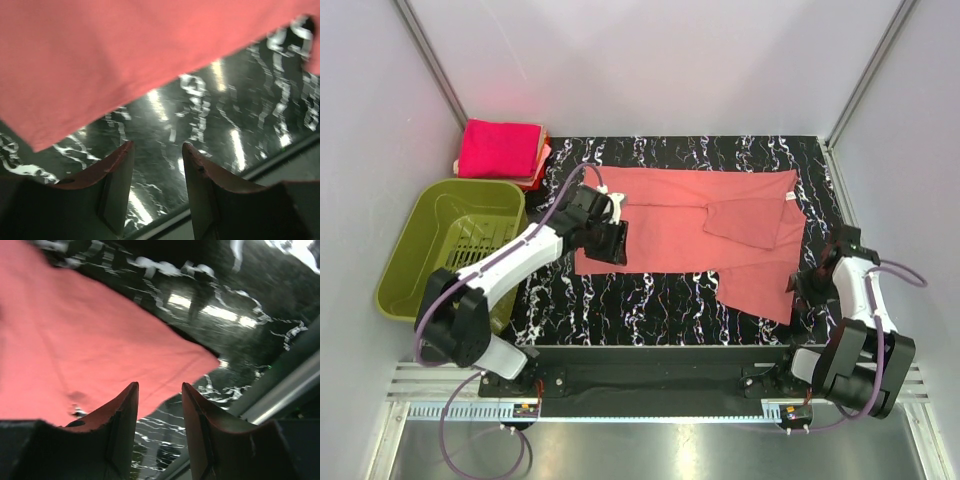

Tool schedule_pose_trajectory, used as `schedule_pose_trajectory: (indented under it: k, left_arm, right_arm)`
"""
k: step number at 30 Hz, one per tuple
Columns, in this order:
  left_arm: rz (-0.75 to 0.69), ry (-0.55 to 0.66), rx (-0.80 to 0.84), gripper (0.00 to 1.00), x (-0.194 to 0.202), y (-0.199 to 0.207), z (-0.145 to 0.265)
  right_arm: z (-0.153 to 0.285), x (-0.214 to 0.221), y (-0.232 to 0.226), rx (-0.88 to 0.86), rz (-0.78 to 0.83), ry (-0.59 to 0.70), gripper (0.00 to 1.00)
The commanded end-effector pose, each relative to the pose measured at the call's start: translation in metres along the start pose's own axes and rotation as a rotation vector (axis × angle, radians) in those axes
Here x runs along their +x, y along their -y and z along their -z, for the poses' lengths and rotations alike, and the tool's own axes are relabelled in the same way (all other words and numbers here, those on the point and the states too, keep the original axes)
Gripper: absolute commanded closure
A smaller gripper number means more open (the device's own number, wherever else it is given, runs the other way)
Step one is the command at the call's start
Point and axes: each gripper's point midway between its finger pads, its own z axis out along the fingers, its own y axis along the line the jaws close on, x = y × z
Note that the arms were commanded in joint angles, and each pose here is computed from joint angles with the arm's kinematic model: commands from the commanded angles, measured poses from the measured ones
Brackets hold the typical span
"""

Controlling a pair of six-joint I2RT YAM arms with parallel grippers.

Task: Fold and stack the t-shirts
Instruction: Fold the tshirt

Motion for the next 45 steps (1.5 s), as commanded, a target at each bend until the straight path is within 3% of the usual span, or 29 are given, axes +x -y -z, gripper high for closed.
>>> schedule_pose_trajectory:
  k: [1, 11, 22, 26, 29, 31, 33, 37, 45]
  left_arm:
    - [-0.059, 0.117, 0.065, 0.51, -0.019, 0.026, 0.025]
    - [-0.093, 0.089, 0.325, 0.49, 0.009, 0.079, 0.009]
    - [-0.115, 0.095, 0.254, 0.47, 0.008, 0.083, -0.004]
    - [-0.133, 0.095, 0.2, 0.47, 0.008, 0.078, -0.006]
    - [-0.148, 0.096, 0.125, 0.46, 0.007, 0.068, -0.008]
    - [-0.149, 0.093, 0.114, 0.46, 0.007, 0.067, -0.008]
    - [-0.144, 0.089, 0.113, 0.46, 0.007, 0.067, -0.007]
    - [-0.176, 0.104, 0.022, 0.46, -0.003, 0.054, 0.001]
    - [-0.258, -0.011, -0.274, 0.48, 0.007, -0.024, 0.003]
  right_arm:
    - [-0.011, 0.007, 0.019, 0.047, -0.051, 0.009, 0.53]
    - [-0.037, 0.0, 0.028, 0.131, -0.077, 0.031, 0.52]
    - [-0.044, -0.01, 0.028, 0.172, -0.049, 0.056, 0.51]
    - [-0.045, -0.012, 0.021, 0.127, -0.034, 0.073, 0.57]
    - [-0.044, -0.013, 0.019, 0.089, -0.02, 0.096, 0.68]
    - [-0.043, -0.013, 0.019, 0.075, -0.005, 0.098, 0.81]
    - [-0.043, -0.011, 0.019, 0.068, 0.002, 0.096, 1.0]
    - [-0.033, -0.013, 0.01, 0.017, 0.034, 0.103, 1.0]
    - [0.018, -0.041, -0.01, -0.093, 0.092, 0.259, 1.0]
